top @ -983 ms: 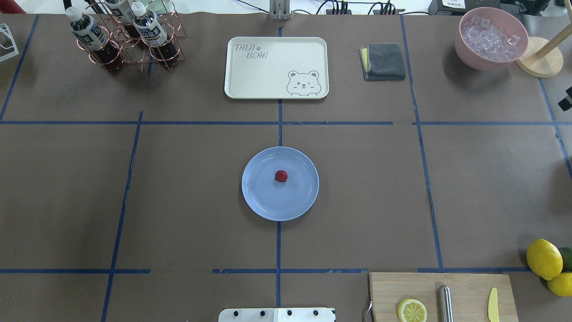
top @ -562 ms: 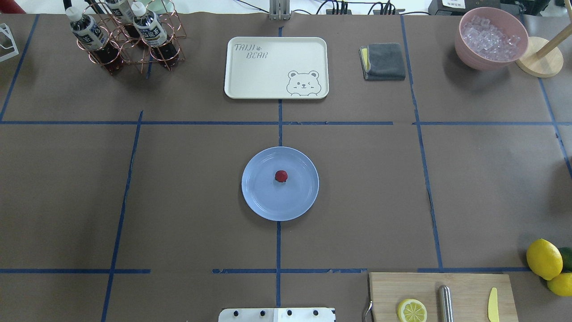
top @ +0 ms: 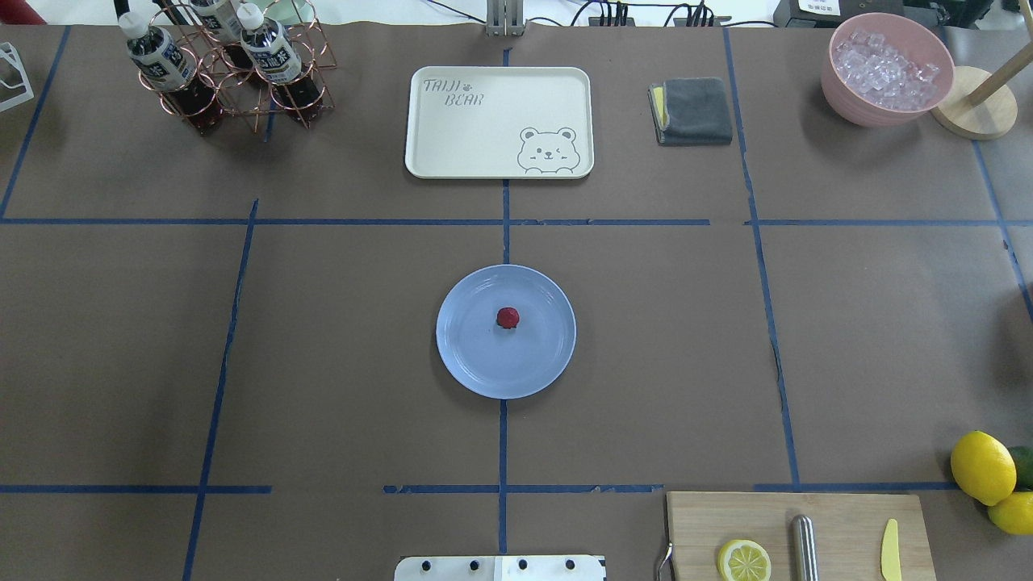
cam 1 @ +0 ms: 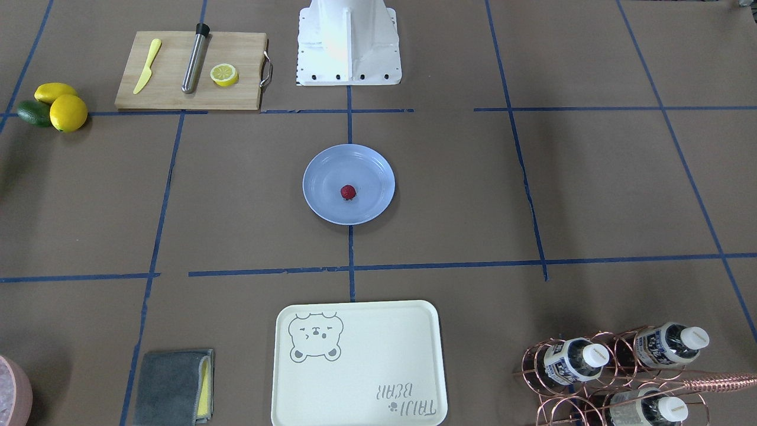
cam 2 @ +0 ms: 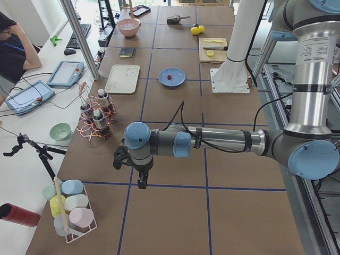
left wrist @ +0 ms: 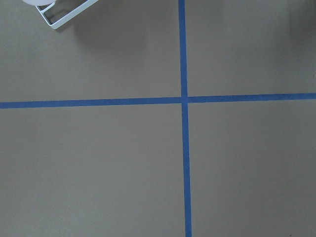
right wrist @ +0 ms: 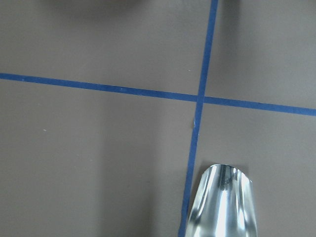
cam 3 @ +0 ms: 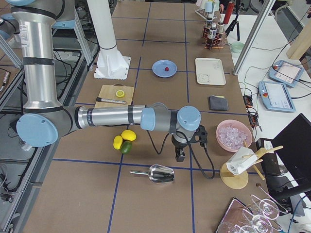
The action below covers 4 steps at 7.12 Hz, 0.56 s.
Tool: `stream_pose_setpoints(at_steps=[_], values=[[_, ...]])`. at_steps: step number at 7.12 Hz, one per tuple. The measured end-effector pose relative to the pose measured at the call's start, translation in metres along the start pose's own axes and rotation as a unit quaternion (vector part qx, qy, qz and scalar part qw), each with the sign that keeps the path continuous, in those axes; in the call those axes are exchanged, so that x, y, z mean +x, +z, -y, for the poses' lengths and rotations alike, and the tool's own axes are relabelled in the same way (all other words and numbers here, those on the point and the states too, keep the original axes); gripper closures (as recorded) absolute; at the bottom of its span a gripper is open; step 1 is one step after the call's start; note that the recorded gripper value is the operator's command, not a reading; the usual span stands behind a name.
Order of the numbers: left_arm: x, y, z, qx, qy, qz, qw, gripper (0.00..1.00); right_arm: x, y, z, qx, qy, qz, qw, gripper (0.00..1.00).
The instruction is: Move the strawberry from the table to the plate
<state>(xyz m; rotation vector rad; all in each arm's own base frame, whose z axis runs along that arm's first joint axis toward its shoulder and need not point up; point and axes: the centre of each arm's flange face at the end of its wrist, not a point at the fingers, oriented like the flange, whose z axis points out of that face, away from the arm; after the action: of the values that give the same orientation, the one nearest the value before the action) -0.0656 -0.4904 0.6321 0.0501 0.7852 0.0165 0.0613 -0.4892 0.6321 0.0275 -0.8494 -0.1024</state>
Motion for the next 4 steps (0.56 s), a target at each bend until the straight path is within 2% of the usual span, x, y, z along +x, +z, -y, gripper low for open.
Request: stream_pose_setpoints(at_steps=[2,4], values=[[0.000,0.000,0.001,0.000,0.000,0.000,1.0000,0.00,0.020,0.017,-0.015,0.005,0.025,-0.002,0.9997,0.00],[0.000,0.000,0.001,0.000,-0.001,0.000,1.0000,0.00,0.024,0.021,-0.019,0.005,0.033,-0.003,0.9994,0.00]])
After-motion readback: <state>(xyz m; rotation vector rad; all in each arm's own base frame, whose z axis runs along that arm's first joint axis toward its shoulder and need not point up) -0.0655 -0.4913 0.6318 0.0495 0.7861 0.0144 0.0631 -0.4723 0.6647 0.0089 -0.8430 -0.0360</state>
